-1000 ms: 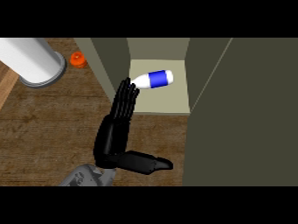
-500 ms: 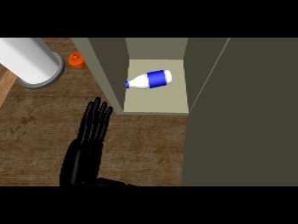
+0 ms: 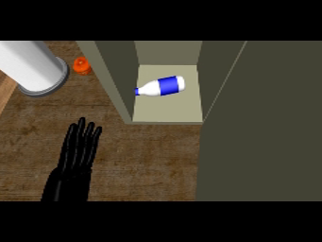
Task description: Pick up the bottled water, place it into the cabinet and close the cabinet
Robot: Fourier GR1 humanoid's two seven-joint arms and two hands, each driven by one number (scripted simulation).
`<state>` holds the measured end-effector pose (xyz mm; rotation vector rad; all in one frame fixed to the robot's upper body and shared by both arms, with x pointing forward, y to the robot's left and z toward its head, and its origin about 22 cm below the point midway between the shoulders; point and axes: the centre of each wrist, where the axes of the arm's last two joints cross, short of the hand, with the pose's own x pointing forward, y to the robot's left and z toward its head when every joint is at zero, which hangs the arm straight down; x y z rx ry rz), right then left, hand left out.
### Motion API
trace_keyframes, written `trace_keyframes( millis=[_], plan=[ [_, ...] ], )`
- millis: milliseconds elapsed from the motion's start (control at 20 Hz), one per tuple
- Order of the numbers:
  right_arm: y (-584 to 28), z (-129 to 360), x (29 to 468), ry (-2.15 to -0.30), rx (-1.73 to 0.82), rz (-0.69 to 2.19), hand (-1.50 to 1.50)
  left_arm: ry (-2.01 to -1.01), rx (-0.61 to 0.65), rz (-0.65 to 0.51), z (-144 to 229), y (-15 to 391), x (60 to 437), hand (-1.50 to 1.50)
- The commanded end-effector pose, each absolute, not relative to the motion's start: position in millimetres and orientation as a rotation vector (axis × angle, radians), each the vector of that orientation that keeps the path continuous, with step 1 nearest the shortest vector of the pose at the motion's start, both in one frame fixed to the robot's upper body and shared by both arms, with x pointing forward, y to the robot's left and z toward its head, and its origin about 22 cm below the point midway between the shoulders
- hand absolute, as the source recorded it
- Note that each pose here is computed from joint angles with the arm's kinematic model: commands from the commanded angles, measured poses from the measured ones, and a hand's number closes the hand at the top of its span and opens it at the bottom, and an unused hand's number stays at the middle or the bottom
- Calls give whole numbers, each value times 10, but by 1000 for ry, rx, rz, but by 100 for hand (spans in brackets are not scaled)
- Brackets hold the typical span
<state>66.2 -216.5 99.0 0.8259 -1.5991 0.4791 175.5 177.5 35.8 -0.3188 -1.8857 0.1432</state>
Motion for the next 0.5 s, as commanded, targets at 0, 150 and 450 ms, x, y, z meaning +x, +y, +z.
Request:
trace_keyframes(
  millis=[0, 150, 450],
  plan=[
    [-2036, 1538, 529, -1689, 674, 661, 150, -1898, -277, 165, 373, 1965, 1737, -150],
    [-1903, 1539, 609, -1749, 694, 682, 150, -1897, -291, 165, 448, 2102, 1654, -150],
    [-1604, 1613, 696, -1770, 663, 814, 150, -1873, -278, 179, 396, 2244, 1547, -150]
  ],
)
